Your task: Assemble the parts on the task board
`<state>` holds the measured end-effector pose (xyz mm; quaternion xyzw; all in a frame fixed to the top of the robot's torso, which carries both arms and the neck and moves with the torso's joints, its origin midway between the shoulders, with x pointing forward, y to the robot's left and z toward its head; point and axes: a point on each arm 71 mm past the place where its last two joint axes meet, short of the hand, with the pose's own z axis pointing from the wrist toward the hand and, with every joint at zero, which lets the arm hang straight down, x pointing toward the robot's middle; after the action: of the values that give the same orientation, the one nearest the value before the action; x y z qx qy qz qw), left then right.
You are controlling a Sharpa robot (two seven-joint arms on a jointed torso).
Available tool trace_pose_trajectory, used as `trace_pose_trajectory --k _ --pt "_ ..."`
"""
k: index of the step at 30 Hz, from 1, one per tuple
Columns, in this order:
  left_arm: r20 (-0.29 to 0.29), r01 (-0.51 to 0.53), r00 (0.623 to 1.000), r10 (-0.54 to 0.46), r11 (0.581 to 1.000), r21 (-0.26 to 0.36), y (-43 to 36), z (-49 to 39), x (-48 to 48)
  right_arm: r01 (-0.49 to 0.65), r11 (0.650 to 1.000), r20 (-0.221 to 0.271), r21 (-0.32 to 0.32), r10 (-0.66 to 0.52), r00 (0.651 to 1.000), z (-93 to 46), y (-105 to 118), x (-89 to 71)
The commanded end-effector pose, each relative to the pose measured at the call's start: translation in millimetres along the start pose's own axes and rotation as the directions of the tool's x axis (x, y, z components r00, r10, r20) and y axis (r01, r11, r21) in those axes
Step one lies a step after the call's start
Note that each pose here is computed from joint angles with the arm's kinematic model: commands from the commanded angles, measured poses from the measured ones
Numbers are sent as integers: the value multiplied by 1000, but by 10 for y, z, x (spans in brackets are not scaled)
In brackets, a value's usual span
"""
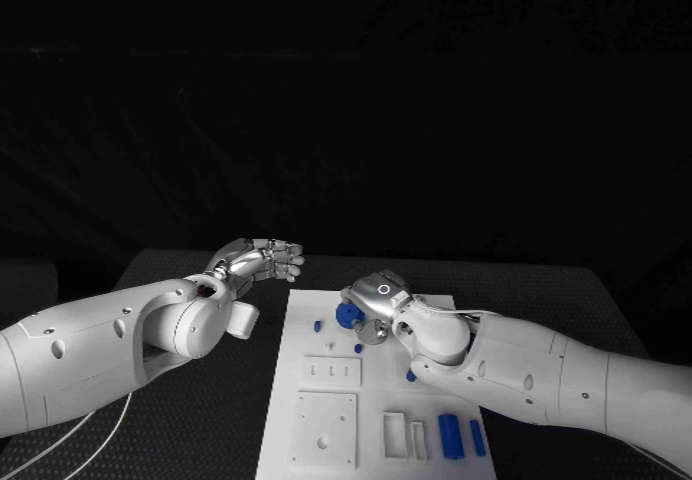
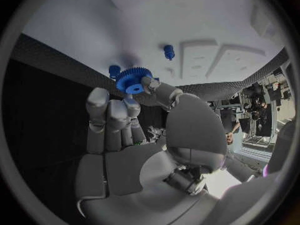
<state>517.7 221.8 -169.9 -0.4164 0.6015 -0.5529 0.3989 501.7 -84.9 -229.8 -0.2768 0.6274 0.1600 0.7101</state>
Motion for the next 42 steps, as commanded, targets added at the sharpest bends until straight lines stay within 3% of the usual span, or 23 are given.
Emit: trace_pose_trajectory --k 1,29,42 --pt "-16 0 1000 0 1000 13 -25 10 33 24 1000 -3 -4 -24 1000 12 20 13" --pt "-19 1 1000 0 1000 13 -26 17 48 33 999 -80 5 -32 996 39 -15 163" --pt "-19 1 1000 0 1000 12 -26 15 46 12 1000 -93 16 -11 996 23 -53 183"
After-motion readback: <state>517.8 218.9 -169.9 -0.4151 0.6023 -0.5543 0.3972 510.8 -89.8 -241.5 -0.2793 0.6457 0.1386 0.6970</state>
